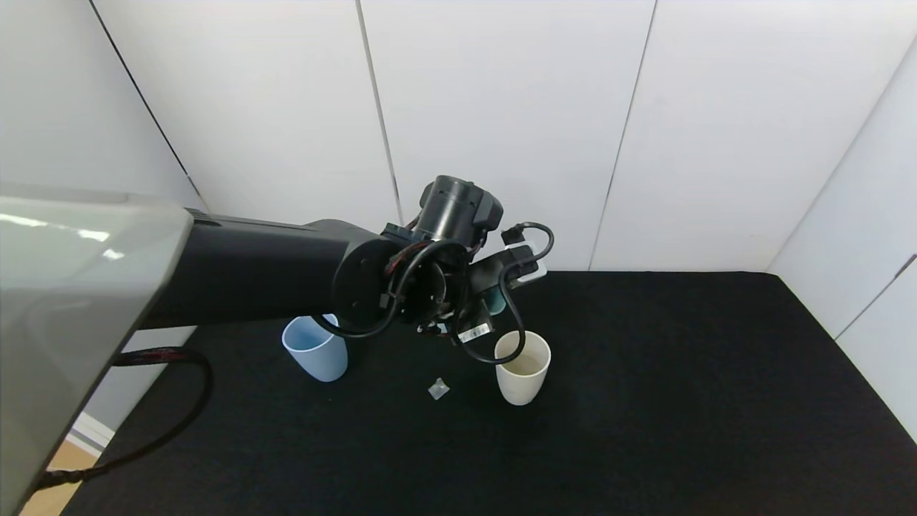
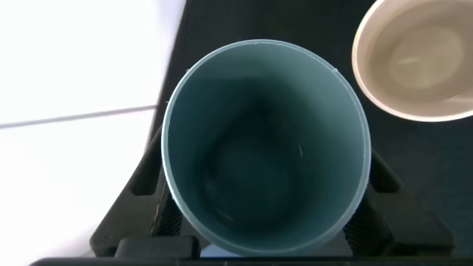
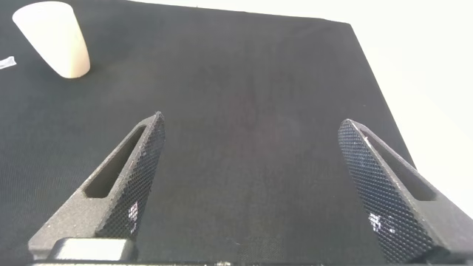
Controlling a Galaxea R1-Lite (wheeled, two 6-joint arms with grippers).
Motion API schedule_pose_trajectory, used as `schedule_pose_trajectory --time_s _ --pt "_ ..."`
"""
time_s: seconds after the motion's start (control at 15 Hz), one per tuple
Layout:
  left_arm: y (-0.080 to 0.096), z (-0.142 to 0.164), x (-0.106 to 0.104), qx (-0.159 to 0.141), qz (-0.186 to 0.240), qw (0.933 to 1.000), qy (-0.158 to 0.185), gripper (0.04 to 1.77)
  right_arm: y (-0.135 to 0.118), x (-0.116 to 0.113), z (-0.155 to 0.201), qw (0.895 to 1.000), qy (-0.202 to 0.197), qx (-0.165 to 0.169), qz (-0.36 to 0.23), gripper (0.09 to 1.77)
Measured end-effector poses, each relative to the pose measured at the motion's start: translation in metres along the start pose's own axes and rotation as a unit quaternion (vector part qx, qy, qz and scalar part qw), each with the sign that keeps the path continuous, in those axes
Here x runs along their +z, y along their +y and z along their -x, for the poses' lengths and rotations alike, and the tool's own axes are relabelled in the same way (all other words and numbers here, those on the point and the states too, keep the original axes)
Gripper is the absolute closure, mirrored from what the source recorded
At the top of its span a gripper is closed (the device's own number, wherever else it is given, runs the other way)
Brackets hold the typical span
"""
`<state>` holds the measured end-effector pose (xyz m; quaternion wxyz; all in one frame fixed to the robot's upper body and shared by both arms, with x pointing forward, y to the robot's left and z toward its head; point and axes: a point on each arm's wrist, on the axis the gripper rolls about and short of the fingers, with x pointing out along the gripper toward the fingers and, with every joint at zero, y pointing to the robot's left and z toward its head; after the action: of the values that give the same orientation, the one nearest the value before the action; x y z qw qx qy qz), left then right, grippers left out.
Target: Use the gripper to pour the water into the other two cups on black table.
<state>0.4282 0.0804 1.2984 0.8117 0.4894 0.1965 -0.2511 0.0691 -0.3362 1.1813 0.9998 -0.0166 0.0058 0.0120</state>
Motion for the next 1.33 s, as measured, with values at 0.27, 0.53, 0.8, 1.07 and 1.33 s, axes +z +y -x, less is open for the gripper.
schedule_pose_trajectory --time_s 0.27,0.53,0.8,1.07,1.33 --pt "-0.003 -0.006 0.008 0.015 -0.053 0.9983 0.018 0.64 0.000 0.000 0.000 1.000 0.000 0.000 0.000 0.15" --pt "-0.006 -0.010 0.012 0.020 -0.092 0.9949 0.038 0.64 0.000 0.000 0.000 1.000 0.000 0.000 0.000 0.15" --pt "-0.009 -0.010 0.015 0.034 -0.133 0.9889 0.058 0.64 0.000 0.000 0.000 1.000 0.000 0.000 0.000 0.15" --pt "-0.015 -0.007 0.021 0.028 -0.159 0.9841 0.075 0.64 0.000 0.000 0.000 1.000 0.000 0.000 0.000 0.15" --pt "-0.022 0.001 0.032 0.016 -0.190 0.9768 0.097 0.64 0.000 0.000 0.000 1.000 0.000 0.000 0.000 0.15"
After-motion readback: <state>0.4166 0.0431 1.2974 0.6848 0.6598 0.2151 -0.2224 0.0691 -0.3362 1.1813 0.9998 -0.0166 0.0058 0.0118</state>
